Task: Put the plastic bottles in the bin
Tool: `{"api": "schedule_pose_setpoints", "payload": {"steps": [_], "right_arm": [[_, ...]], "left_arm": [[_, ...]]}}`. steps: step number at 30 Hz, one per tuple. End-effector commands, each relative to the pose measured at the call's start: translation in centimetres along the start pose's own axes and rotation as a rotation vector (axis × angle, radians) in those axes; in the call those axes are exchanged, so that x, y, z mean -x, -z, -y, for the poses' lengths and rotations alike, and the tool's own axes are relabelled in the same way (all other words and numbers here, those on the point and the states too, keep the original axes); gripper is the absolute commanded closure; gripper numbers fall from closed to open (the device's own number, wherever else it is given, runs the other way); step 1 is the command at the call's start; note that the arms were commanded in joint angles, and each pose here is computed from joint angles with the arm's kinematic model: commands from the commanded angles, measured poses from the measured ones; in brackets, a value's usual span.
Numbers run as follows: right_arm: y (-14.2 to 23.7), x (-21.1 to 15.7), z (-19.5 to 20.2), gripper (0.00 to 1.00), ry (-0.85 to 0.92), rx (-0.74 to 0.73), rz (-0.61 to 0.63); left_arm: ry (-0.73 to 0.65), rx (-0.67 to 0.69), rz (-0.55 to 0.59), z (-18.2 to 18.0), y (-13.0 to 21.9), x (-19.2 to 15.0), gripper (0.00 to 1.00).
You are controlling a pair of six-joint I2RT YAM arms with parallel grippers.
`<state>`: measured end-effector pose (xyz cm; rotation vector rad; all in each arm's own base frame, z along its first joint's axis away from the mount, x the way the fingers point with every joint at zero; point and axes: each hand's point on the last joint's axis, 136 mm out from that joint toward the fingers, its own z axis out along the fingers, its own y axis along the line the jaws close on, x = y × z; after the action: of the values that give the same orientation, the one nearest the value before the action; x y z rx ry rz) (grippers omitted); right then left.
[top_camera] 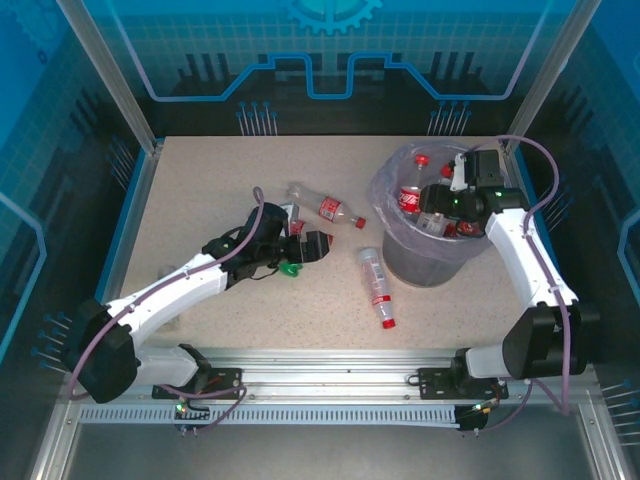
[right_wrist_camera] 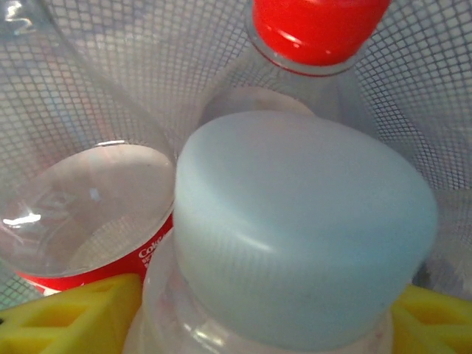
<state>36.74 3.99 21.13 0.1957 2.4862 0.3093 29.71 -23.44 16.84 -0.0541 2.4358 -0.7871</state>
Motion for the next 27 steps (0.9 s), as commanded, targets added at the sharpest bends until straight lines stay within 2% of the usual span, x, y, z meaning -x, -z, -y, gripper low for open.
{"api": "schedule_pose_setpoints", "payload": {"steps": [1,8,16,21,27], "right_arm": [[3.0,1.4,-1.6,0.22,0.045,0.027,0.042],[6.9,3.5,-2.2,0.09,0.105,0.009,0.114],[10.8,4.2,-3.3,0.07,0.162,0.041,0.188],[13.6,3.7,-4.9,0.07,0.192,0.112,0.237],[14.7,2.5,-5.8,0.07,0.205,0.153,0.246]], "left_arm": [[-0.004,0.034,-0.004,-1.1,0.4,-0.4,0.03],[0.002,0.058,-0.026,-1.7,0.3,-0.9,0.02],[0.075,0.113,-0.015,-3.5,0.4,-1.1,0.01],[0.22,0.271,0.015,-8.6,1.8,-1.5,0.01],[0.457,0.306,0.093,-13.2,2.1,-1.8,0.03]]}}
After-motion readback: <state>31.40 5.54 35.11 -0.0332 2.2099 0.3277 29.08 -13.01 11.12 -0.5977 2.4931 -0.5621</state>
